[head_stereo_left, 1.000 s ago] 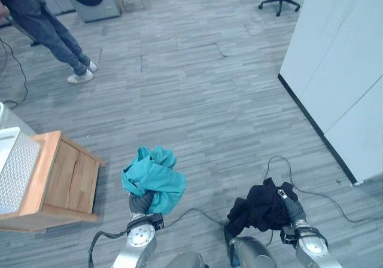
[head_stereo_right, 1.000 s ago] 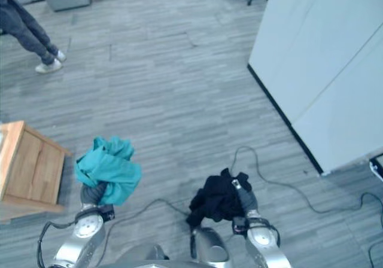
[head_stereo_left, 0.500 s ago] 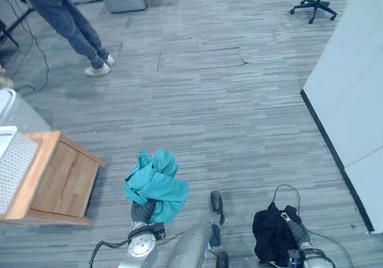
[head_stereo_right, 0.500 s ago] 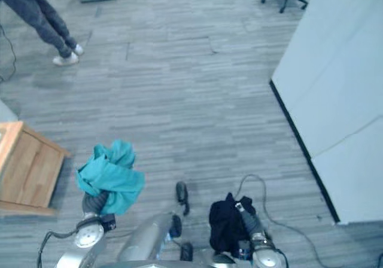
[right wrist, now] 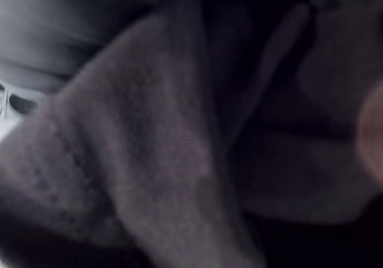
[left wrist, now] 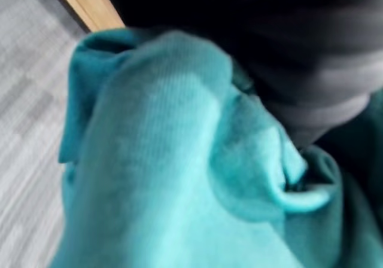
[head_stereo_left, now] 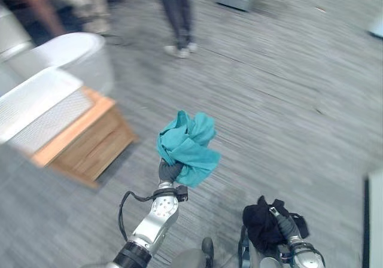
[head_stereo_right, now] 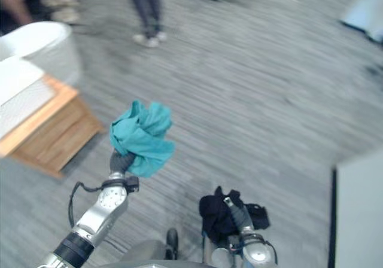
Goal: Tidy up the quilt and then pick up the clothes from the bed and put them into the laundry hamper.
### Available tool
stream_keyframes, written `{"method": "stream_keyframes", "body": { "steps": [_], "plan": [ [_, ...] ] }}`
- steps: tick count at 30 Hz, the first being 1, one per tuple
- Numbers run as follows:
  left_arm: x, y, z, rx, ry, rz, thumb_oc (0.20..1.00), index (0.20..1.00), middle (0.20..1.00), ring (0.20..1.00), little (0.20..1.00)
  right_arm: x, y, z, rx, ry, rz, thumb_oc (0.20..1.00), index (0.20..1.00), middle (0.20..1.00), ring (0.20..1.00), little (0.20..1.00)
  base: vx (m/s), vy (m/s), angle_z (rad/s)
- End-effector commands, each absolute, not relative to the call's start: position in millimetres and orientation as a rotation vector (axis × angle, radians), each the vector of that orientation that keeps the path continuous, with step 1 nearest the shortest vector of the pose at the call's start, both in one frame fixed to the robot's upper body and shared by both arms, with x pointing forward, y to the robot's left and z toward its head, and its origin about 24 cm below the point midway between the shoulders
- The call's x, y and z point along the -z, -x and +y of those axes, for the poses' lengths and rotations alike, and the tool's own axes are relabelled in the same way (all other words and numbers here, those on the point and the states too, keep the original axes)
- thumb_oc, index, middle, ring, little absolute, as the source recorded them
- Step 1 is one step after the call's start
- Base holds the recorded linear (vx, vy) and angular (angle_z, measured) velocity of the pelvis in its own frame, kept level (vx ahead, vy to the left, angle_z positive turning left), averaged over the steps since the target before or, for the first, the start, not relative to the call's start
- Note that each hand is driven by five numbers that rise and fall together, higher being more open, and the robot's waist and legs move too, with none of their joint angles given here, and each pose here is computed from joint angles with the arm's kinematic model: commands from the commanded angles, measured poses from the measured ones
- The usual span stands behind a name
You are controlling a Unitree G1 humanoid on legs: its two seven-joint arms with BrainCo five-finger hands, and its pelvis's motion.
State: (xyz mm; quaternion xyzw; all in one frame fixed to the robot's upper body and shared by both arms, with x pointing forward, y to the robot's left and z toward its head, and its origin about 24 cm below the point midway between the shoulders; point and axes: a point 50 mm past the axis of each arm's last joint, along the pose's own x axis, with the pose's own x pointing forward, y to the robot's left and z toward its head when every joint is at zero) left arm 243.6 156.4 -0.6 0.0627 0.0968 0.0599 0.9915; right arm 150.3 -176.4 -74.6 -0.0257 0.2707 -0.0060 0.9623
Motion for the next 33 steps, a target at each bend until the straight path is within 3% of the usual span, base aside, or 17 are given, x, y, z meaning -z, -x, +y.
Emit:
{"method": "stream_keyframes", "body": {
  "steps": [1, 7, 16, 33],
  "plan": [
    [6, -226, 176, -0.141, -0.210, 0.150, 0.200, 0.200, 0.200, 0.200, 0.200, 60, -161, -171, 0.051, -0.022, 0.412, 0.200, 0.200, 0.200, 0.200, 0.200, 0.61, -0.245, 2.92],
    [11, -206, 185, -0.166, -0.205, 0.141, 0.200, 0.200, 0.200, 0.200, 0.200, 49, -190, -171, 0.083, -0.039, 0.356, 0.200, 0.200, 0.200, 0.200, 0.200, 0.38, -0.147, 1.73],
    [5, -222, 185, -0.223, -0.156, 0.155, 0.200, 0.200, 0.200, 0.200, 0.200, 47, -186, -179, 0.085, 0.029, 0.385, 0.200, 0.200, 0.200, 0.200, 0.200, 0.38, -0.104, 0.47],
    [2, -226, 183, -0.173, -0.110, 0.111, 0.200, 0.200, 0.200, 0.200, 0.200, 44, -185, -183, 0.035, 0.079, 0.367, 0.200, 0.200, 0.200, 0.200, 0.200, 0.23, 0.184, -0.16]
  ]
}}
